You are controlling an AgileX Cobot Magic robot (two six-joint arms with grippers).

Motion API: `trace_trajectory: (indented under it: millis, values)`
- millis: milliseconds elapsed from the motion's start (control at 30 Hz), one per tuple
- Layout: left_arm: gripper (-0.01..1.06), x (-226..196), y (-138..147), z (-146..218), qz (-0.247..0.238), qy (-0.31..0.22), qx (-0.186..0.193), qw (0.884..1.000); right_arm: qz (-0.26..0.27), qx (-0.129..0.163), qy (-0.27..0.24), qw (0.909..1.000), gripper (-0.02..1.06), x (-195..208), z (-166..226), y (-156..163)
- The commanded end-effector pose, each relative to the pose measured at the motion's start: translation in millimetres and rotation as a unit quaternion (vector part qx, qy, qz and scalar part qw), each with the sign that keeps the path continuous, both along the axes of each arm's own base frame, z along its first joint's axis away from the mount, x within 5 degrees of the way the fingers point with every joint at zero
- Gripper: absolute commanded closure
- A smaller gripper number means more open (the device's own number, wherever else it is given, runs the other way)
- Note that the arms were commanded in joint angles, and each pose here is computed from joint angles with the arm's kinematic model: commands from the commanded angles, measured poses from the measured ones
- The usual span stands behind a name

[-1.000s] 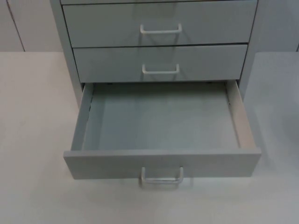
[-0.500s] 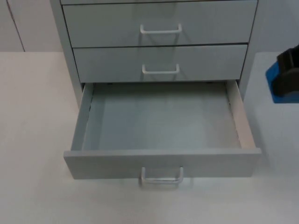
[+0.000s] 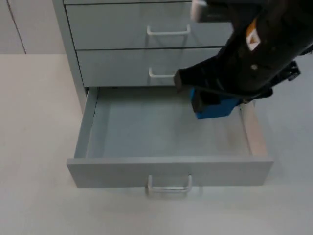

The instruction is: Open the drawer with the left hand, place the block into the drawer with the right hand, then close the drawer with the left hand.

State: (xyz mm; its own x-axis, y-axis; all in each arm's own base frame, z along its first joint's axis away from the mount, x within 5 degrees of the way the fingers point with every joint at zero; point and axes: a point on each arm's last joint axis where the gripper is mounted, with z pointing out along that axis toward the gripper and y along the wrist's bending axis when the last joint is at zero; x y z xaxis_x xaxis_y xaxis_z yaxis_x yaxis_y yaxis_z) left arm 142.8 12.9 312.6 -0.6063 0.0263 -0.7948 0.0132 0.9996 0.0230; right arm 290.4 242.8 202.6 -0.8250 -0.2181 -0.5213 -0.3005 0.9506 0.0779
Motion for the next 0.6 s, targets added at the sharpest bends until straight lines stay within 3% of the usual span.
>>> trace_trajectory:
  millis: [0, 367, 567]
  values:
    - [0.00, -1, 0, 1, 0.002, -0.007, -0.006, 1.000, -0.012, -0.008, -0.016, 0.9998, 1.05, 5, -6, 12]
    - [0.00, -1, 0, 1, 0.002, -0.007, -0.007, 1.000, -0.021, -0.020, -0.016, 0.9995, 1.05, 23, -59, 36]
    - [0.00, 0, -1, 1, 0.002, -0.007, -0.010, 1.000, -0.025, -0.049, -0.020, 0.9983, 1.05, 28, -85, 35]
